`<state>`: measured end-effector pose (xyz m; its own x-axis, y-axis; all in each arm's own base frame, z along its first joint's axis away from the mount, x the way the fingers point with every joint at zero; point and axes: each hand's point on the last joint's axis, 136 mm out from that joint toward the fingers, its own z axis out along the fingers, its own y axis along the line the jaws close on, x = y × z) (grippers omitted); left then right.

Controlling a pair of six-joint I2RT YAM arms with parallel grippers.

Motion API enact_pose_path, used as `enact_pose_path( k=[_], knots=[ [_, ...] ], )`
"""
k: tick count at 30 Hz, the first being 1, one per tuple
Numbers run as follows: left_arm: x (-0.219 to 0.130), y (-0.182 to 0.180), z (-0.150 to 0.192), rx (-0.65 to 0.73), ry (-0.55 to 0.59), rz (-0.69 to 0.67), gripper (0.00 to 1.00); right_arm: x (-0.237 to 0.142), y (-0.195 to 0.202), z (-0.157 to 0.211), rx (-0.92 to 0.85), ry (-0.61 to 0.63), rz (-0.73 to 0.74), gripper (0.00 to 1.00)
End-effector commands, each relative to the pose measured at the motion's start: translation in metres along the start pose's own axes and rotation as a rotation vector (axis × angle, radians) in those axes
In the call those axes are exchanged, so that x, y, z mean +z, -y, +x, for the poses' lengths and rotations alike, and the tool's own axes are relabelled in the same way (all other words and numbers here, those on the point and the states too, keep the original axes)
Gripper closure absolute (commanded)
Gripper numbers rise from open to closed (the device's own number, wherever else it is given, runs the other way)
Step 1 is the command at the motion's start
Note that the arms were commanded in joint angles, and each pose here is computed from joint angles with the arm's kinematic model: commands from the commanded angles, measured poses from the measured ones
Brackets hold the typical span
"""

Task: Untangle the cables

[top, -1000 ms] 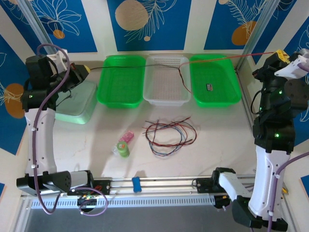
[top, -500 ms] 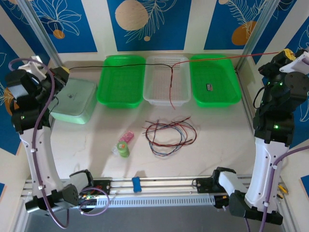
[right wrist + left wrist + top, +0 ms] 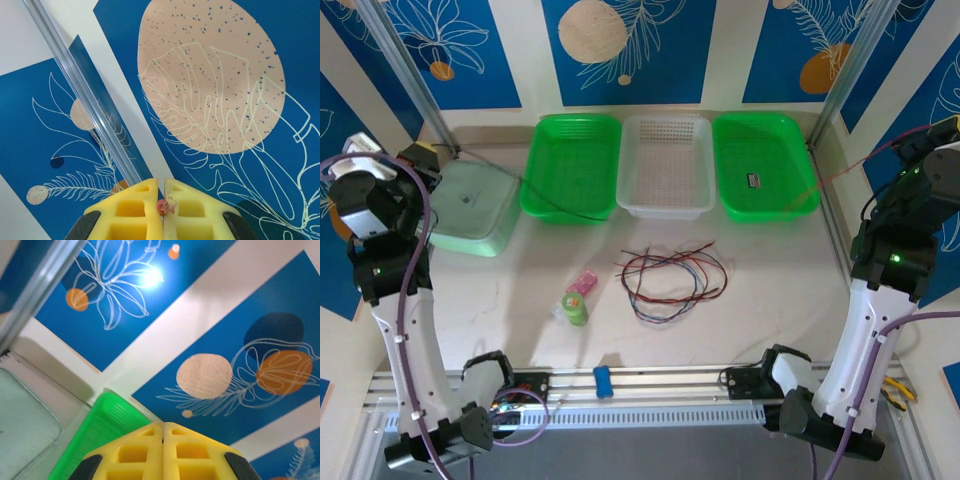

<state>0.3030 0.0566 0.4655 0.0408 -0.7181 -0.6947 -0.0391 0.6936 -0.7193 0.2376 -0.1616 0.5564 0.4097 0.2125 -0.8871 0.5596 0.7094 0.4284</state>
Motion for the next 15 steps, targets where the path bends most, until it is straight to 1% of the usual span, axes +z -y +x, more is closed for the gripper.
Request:
enact_pose_path(
  k=[1, 3, 4, 7, 8, 10, 15],
  knots=[
    [-0.001, 0.011, -0.021, -0.029, 0.089, 0.046, 1.00, -0.009, -0.006, -0.007, 0.067, 0.011, -0.049, 1.00],
    [0.008, 0.024, -0.014, -0.053, 0.018, 0.114, 1.00, -0.010, -0.015, -0.004, 0.080, -0.013, -0.100, 1.00],
    [0.012, 0.035, -0.013, -0.057, -0.006, 0.172, 1.00, -0.011, -0.019, -0.002, 0.083, -0.026, -0.126, 1.00],
    [0.013, 0.060, -0.016, -0.060, -0.032, 0.274, 1.00, -0.015, -0.029, 0.001, 0.092, -0.052, -0.181, 1.00],
    [0.014, 0.065, -0.018, -0.056, -0.038, 0.288, 1.00, -0.016, -0.030, 0.001, 0.093, -0.056, -0.189, 1.00],
    [0.015, 0.078, -0.024, -0.046, -0.044, 0.322, 1.00, -0.019, -0.035, -0.002, 0.086, -0.059, -0.217, 1.00],
    [0.027, 0.115, -0.056, -0.059, 0.022, 0.414, 1.00, -0.021, -0.045, -0.011, 0.101, -0.055, -0.254, 1.00]
  ],
)
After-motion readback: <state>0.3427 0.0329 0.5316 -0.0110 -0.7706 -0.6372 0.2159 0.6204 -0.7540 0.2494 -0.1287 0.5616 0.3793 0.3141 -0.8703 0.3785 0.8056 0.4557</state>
